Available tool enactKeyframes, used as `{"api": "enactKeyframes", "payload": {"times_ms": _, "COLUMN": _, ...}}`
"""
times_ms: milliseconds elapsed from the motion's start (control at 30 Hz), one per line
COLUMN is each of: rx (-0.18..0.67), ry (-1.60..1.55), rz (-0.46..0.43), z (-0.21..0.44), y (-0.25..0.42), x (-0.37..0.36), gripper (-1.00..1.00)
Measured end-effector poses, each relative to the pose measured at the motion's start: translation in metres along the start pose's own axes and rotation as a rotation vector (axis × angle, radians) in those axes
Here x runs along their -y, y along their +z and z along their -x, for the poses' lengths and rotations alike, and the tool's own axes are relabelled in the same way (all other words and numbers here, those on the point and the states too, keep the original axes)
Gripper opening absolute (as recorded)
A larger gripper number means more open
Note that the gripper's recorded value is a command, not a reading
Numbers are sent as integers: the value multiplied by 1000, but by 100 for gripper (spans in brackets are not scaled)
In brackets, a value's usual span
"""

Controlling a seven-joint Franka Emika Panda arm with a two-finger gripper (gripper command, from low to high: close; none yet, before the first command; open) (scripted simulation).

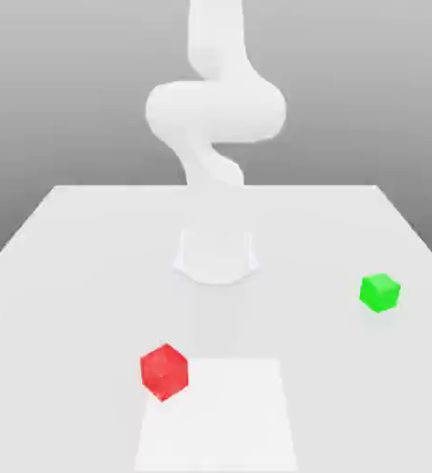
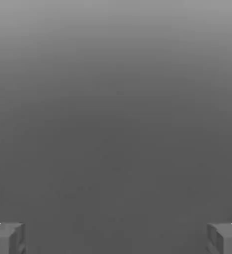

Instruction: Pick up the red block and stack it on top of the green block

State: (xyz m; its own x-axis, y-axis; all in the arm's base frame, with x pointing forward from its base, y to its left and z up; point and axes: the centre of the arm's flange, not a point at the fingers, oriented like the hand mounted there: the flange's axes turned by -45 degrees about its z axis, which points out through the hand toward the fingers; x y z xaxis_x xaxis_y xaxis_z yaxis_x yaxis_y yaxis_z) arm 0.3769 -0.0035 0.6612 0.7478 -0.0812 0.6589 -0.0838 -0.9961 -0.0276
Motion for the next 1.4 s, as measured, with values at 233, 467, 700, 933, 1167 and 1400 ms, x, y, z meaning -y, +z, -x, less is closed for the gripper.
{"api": "enactKeyframes", "payload": {"times_ms": 233, "rx": 251, "ry": 234, "rz": 118, "z": 71, "y": 168, "x": -30, "gripper": 0}}
{"api": "enactKeyframes", "payload": {"times_ms": 467, "rx": 505, "ry": 507, "rz": 227, "z": 201, "y": 287, "x": -71, "gripper": 0}}
{"api": "enactKeyframes", "payload": {"times_ms": 700, "rx": 670, "ry": 703, "rz": 291, "z": 318, "y": 347, "x": -87, "gripper": 0}}
{"api": "enactKeyframes", "payload": {"times_ms": 933, "rx": 674, "ry": 704, "rz": 293, "z": 348, "y": 378, "x": -88, "gripper": -100}}
{"api": "enactKeyframes", "payload": {"times_ms": 1167, "rx": 672, "ry": 705, "rz": 292, "z": 337, "y": 367, "x": -87, "gripper": -100}}
{"api": "enactKeyframes", "payload": {"times_ms": 1400, "rx": 677, "ry": 622, "rz": 256, "z": 300, "y": 326, "x": -52, "gripper": -100}}
